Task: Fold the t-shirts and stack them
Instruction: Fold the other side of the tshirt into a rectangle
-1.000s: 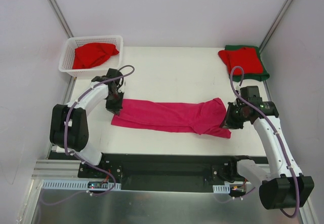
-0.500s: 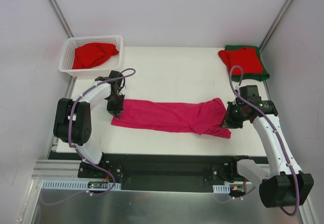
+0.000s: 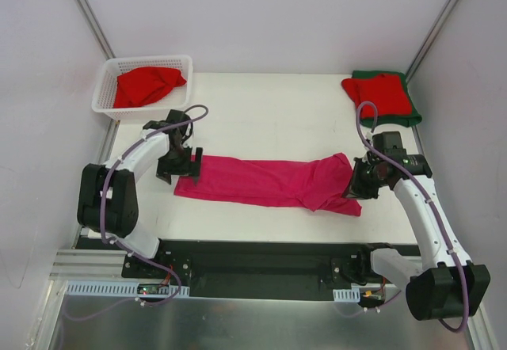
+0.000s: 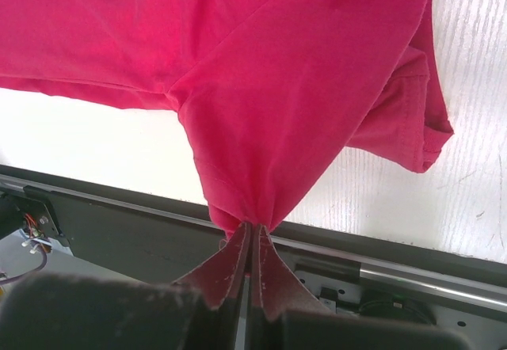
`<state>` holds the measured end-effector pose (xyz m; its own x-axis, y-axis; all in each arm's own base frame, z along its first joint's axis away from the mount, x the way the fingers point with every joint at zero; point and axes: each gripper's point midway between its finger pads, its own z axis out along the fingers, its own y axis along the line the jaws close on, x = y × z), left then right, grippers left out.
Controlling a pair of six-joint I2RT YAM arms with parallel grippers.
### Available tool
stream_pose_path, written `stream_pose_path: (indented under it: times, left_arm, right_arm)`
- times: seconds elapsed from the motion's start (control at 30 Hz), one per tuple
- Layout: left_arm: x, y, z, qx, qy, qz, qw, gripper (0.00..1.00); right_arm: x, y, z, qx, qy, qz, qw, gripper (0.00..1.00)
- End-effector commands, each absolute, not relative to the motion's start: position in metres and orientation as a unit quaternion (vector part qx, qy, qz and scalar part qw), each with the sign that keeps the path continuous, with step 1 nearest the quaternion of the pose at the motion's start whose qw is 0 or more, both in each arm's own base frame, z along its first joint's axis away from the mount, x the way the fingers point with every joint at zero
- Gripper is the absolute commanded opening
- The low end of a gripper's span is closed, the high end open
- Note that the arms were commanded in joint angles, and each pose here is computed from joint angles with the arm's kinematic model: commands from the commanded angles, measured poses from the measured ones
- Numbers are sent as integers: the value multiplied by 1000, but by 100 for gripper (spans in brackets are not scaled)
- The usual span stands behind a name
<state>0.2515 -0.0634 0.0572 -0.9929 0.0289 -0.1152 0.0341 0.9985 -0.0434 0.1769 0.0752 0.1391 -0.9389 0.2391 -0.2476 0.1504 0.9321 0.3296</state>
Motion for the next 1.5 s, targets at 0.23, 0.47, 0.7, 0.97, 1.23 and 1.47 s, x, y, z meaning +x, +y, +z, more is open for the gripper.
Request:
stream_pose_path:
  times: [0.23, 0.47, 0.7, 0.97, 1.23, 1.47]
  left_arm:
    - [278, -78, 157, 7, 971, -74, 225, 86]
    - [298, -108, 164, 14, 951, -154, 267, 85]
    - [307, -128, 159, 19, 945, -193, 265, 84]
    - [309, -131, 154, 23, 944, -198, 261, 83]
    - [306, -136, 148, 20, 943, -209, 258, 83]
    - [305, -144, 148, 17, 932, -231, 278, 99]
  right_arm:
    - [170, 75, 131, 105, 974, 148, 136, 1]
    - [157, 75, 123, 110, 975, 143, 127, 1]
    - [141, 68, 114, 123, 978, 120, 119, 5]
    - [135, 61, 116, 146, 975, 101, 132, 64]
    - [144, 97, 126, 92, 965, 191, 155, 65]
    - [151, 128, 109, 1, 960, 204, 191, 66]
